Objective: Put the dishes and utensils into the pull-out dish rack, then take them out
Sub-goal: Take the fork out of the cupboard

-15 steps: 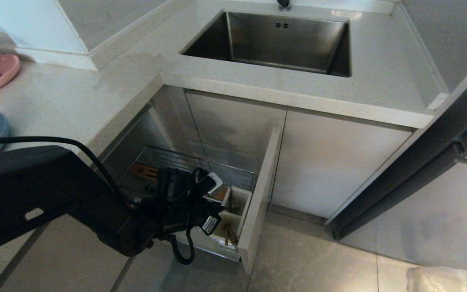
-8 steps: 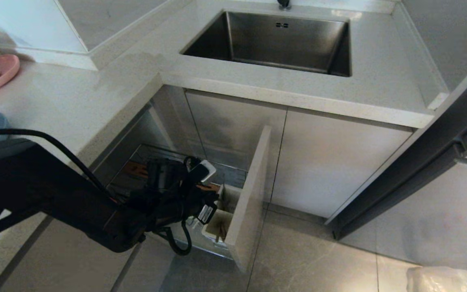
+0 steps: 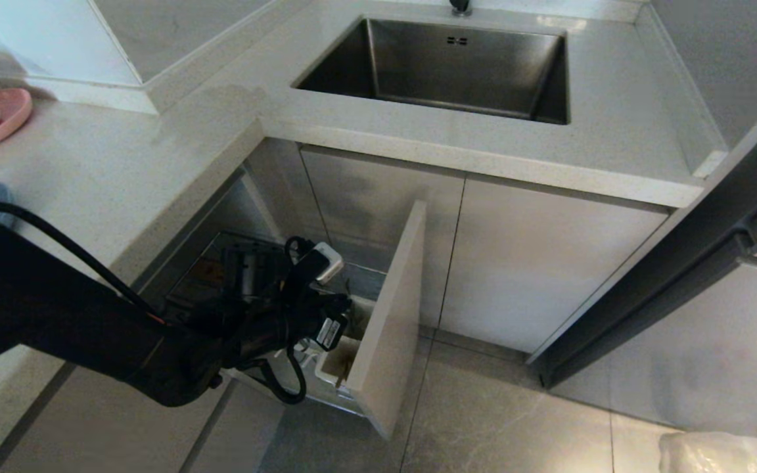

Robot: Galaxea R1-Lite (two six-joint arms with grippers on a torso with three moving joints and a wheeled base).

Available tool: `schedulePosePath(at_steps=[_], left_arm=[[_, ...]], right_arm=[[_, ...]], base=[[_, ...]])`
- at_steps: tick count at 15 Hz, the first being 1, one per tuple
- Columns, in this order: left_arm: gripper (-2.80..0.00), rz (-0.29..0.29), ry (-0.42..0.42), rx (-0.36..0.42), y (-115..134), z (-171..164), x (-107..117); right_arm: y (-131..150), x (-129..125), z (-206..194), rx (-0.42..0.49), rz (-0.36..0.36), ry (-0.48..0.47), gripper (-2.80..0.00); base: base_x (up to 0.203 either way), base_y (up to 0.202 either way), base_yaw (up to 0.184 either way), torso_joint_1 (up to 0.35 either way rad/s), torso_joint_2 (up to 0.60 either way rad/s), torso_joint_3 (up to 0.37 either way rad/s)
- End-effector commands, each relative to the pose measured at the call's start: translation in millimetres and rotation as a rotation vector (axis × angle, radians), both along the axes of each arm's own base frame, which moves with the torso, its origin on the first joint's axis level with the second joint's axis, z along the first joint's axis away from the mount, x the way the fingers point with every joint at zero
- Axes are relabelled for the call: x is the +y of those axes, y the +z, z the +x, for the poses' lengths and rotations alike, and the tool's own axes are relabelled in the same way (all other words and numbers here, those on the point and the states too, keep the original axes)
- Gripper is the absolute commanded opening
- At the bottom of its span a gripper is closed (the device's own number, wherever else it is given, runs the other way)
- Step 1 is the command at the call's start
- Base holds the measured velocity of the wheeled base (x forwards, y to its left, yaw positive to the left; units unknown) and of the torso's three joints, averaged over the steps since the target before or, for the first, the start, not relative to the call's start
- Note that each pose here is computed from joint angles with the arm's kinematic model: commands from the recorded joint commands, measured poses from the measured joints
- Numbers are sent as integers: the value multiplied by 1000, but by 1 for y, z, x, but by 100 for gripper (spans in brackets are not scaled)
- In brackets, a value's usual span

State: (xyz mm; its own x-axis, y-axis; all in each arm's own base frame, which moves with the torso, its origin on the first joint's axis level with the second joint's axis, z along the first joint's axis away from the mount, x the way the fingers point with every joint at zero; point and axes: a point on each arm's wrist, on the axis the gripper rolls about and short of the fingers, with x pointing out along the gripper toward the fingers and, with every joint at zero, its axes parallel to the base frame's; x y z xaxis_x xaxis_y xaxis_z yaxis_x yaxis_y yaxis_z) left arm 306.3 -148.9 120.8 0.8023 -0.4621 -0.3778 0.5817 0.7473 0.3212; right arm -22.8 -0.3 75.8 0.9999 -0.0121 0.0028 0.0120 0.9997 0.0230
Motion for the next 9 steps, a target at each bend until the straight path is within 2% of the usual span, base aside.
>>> schedulePosePath(at_steps=[1,9], left_arm=[[-280,-17,1,-15,6,-1,0],[-280,-40,41,-70,29,-8,4]], right_arm=[[0,0,0,1,0,0,-280],[0,0,0,0,0,0,-280]], base=[[0,0,0,0,0,0],[0,0,0,0,0,0]])
